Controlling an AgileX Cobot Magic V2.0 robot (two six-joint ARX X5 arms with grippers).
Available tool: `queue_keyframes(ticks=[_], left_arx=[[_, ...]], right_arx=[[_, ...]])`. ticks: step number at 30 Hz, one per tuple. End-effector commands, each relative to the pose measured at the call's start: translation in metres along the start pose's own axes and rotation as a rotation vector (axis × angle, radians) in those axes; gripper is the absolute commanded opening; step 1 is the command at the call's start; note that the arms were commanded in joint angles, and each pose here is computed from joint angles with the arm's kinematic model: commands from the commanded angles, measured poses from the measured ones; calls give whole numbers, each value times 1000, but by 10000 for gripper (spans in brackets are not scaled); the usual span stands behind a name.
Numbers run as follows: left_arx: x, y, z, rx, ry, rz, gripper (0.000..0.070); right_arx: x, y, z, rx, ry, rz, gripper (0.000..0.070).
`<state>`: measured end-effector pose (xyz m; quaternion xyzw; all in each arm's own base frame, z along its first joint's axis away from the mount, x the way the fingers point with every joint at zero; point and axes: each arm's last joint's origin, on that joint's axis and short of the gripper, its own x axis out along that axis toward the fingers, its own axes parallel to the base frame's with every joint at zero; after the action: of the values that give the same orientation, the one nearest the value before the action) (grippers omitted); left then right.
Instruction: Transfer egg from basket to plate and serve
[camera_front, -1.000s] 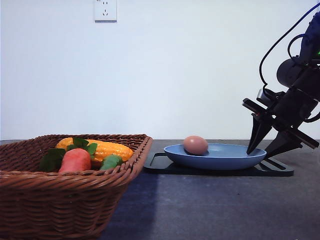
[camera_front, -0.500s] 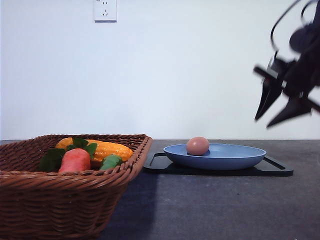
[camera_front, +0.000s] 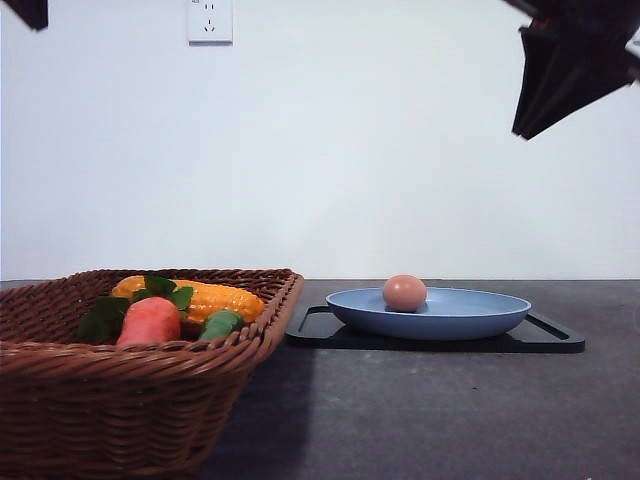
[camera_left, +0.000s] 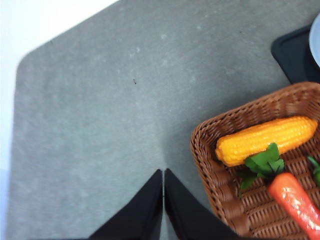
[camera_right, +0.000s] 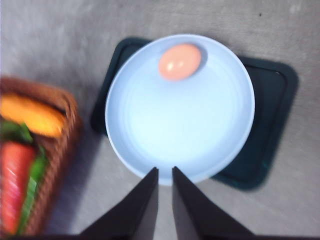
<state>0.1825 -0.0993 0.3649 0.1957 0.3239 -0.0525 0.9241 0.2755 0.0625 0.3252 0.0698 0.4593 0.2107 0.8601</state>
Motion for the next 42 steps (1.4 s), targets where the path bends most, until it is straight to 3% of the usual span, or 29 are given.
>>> queue_keyframes(ticks=[1,5,10,19,26,42], left_arx=[[7,6,-2,-26,2,-31,0],[22,18,-19,-116,4,-76,0],[33,20,-48,-251,-68,-92,0],[43,2,-109,-476,-230,-154,0],[43,-2,-120,-503,-258,-176,0],[35,-1,-121,-505,-287,-183,0]], right_arx=[[-3,9,-7,-57,-17,-46,23],[-13,27,-35,-140,-107,-129,0],[-19,34,-76,-208,-272,-168,0],[-2,21,-143,-207,-512,-109,0],[6,15,-155,-174,-609,-76,0],[5,16,-154,-175,-623,-73,0]])
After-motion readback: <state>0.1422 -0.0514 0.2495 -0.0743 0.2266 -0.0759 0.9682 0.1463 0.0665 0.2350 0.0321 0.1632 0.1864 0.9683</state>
